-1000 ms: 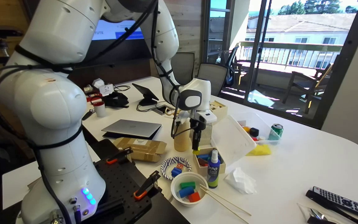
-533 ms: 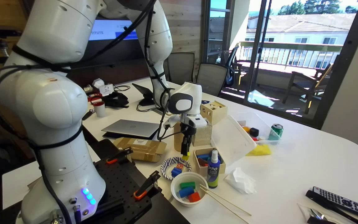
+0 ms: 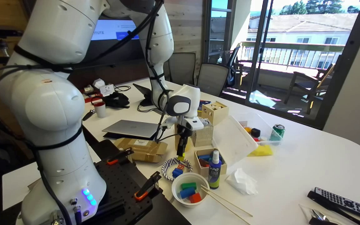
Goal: Move the yellow cube from the wooden object to the plate in front of it
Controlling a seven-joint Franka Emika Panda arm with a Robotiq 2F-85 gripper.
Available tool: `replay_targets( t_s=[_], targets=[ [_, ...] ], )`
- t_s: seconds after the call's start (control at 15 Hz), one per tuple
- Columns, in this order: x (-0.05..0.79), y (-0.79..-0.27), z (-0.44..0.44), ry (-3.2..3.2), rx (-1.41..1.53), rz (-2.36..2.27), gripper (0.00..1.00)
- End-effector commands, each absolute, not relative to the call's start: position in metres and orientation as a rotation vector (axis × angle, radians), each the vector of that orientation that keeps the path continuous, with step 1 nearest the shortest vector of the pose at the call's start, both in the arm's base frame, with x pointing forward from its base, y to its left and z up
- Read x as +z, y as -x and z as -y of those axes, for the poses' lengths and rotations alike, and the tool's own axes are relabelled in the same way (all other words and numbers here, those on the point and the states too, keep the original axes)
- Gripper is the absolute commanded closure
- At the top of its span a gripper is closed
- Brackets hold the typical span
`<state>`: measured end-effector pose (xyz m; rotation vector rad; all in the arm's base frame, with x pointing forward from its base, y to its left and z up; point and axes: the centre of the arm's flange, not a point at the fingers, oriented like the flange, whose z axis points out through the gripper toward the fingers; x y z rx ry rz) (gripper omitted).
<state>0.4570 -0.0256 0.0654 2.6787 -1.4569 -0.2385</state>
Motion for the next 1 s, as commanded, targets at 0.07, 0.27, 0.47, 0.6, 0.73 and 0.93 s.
replay_targets(
  t_s=[0.07,0.27,0.47,0.6,0.73,0.93],
  targets=[
    [0.066,-0.444,0.021,-2.714,-0.29,1.473,0.87],
    [0.058,-0.438,0.019,-2.727,-0.35,1.49,0.87],
    [0.051,-0.432,0.019,-2.731,-0.4,1.514,0.87],
    [0.047,-0.429,0.021,-2.719,-0.406,1.53,0.87],
    [0.044,-0.428,0.025,-2.713,-0.401,1.537,0.87],
    [0.041,-0.428,0.026,-2.709,-0.405,1.534,0.37]
  ],
)
